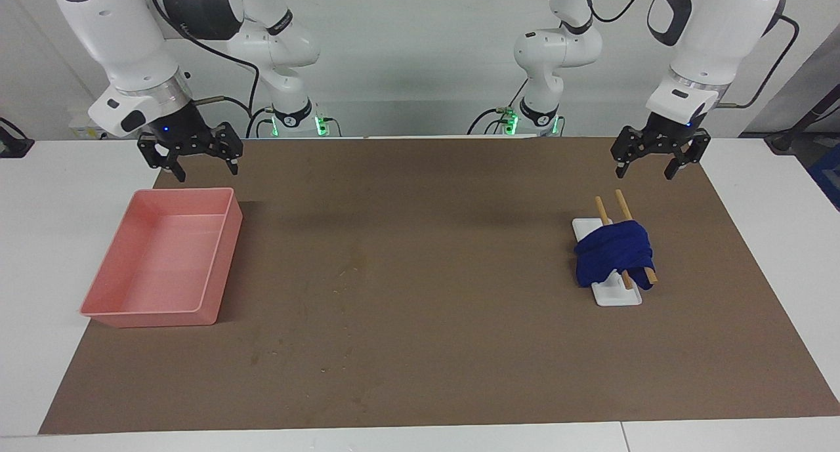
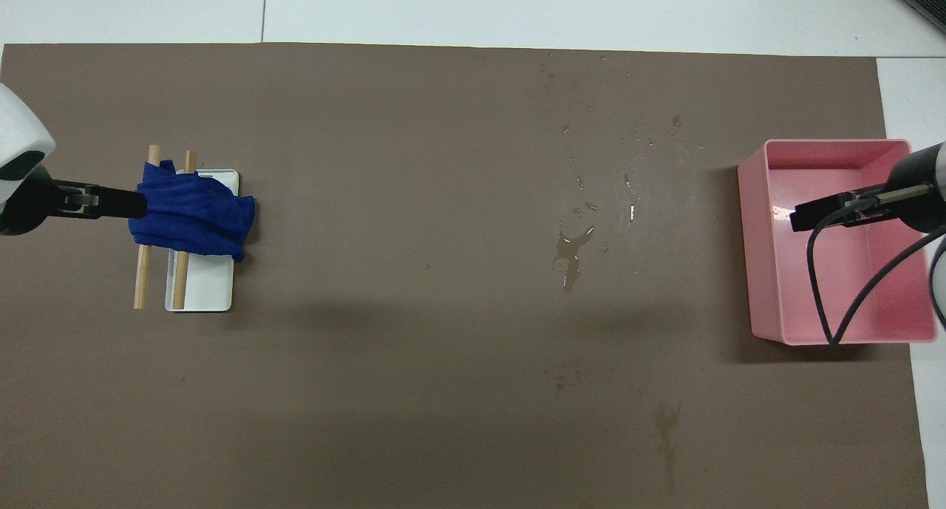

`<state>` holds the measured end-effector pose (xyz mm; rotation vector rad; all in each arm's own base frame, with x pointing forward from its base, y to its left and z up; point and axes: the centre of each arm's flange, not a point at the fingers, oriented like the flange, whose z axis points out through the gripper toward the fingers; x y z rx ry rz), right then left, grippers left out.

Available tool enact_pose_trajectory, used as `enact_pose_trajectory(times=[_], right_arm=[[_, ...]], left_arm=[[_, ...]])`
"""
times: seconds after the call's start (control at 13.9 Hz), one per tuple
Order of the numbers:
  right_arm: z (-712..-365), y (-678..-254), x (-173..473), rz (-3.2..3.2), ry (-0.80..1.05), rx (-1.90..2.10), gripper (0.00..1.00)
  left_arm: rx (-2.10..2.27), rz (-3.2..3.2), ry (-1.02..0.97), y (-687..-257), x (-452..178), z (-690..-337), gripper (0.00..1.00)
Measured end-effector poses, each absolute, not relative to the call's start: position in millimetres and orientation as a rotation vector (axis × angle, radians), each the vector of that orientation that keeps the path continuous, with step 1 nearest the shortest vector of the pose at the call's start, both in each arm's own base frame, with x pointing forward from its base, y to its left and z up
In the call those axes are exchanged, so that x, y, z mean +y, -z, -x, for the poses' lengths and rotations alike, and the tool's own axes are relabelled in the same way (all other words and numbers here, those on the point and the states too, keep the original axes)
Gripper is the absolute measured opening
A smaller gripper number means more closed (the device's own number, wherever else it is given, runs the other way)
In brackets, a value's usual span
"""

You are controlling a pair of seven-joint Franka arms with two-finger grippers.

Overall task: Wipe water with towel using both arms
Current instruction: 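Reach the left gripper down onto the blue towel on the tray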

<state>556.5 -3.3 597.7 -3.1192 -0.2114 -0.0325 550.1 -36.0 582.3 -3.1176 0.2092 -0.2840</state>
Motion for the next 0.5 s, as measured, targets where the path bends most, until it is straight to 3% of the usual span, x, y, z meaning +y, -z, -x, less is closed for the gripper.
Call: enact_pose_trajectory(times=[0.36, 0.5], right_arm=[[-556.5, -597.7, -3.3, 3.119, 0.032, -0.211, 1.00], [-556.5, -597.7, -3.3, 3.119, 0.032, -0.211, 1.00]], left_arm=[[0.202, 3.037, 0.370, -504.1, -8.8, -597.6, 1.00], [0.165, 3.037, 0.358, -469.4, 0.5, -609.1, 0.95]])
